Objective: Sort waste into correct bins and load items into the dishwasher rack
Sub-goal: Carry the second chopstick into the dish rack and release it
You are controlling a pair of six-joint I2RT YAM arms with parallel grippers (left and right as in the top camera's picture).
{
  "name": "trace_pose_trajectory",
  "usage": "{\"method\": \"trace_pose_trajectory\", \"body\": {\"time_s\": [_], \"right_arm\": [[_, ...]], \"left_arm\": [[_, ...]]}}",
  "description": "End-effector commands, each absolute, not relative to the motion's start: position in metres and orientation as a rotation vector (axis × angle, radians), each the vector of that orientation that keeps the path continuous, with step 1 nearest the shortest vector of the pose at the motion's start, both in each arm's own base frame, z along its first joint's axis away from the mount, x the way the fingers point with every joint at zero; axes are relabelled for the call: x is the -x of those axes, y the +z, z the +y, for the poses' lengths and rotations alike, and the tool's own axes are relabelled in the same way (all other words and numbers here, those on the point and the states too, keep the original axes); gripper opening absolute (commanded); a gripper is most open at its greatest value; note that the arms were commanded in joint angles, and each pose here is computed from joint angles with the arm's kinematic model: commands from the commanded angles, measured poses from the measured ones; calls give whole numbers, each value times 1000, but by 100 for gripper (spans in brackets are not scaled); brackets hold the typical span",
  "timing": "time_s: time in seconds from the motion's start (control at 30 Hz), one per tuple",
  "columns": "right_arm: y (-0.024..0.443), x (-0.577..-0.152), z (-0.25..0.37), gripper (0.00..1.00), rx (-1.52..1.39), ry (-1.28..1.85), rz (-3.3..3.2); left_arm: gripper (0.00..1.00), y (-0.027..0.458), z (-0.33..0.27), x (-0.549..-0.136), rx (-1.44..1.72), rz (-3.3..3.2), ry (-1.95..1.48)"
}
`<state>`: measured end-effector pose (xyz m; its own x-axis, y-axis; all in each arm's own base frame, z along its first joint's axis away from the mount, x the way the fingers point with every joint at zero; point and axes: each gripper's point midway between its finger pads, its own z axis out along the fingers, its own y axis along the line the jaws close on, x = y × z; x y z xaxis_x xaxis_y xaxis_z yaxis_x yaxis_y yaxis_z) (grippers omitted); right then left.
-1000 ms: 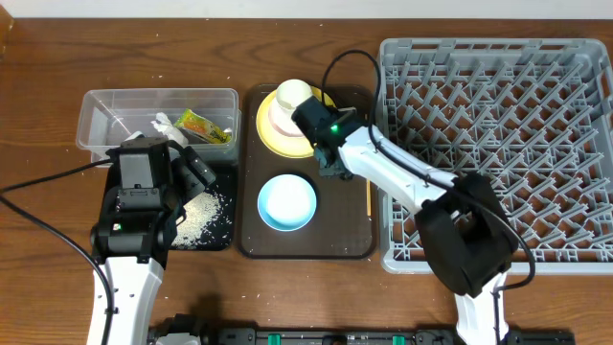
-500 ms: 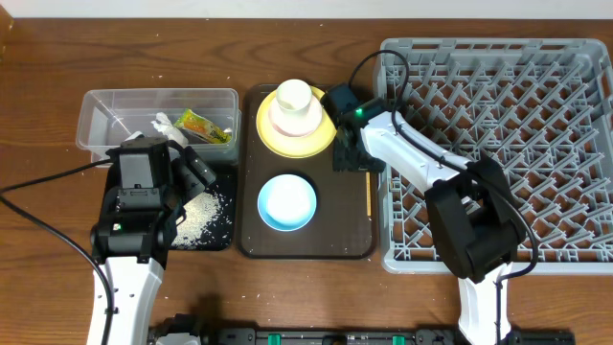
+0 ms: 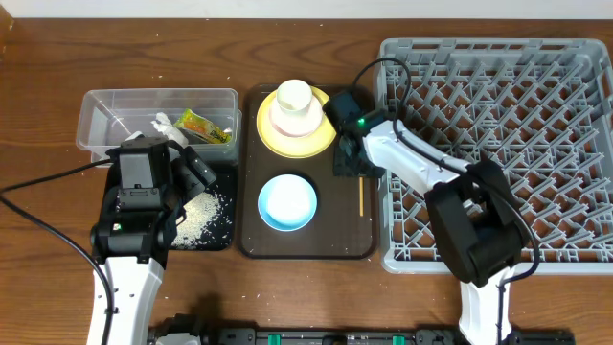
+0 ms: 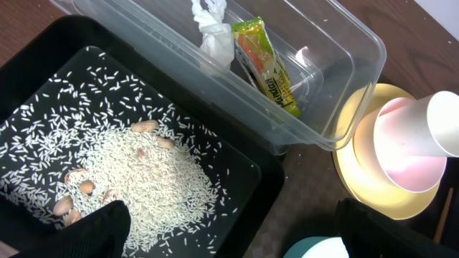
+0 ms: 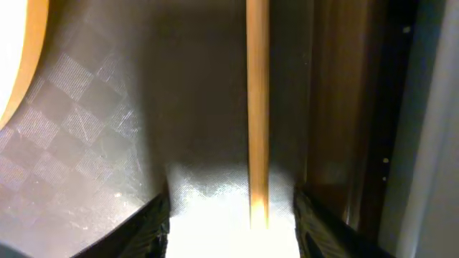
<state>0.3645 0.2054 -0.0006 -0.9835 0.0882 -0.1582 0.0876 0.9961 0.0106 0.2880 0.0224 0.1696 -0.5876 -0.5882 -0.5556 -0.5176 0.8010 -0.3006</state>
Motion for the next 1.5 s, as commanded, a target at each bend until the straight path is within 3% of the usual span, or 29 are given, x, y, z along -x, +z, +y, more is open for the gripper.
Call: {"method": "trace_pose_trajectory", "body": {"time_s": [0.0, 0.47, 0.83, 1.03, 1.2, 1.47], "right_arm": [[-24, -348, 193, 40, -159, -77, 3040], [-16, -354, 198, 1, -115, -56, 3024], [113, -398, 222, 1, 105, 152, 2770], [166, -405, 183, 1, 108, 151, 2676], [178, -400, 134, 1, 42, 89, 2708], [157, -382, 83, 1, 27, -8, 2844]], "left_arm": [[94, 174, 27, -290, 817, 2313, -115], [94, 174, 27, -290, 817, 2313, -115], [94, 174, 27, -290, 817, 2313, -115], [94, 174, 27, -290, 817, 2313, -115], [94, 174, 27, -290, 817, 2313, -115], [95, 174, 27, -290, 817, 2313, -115]]}}
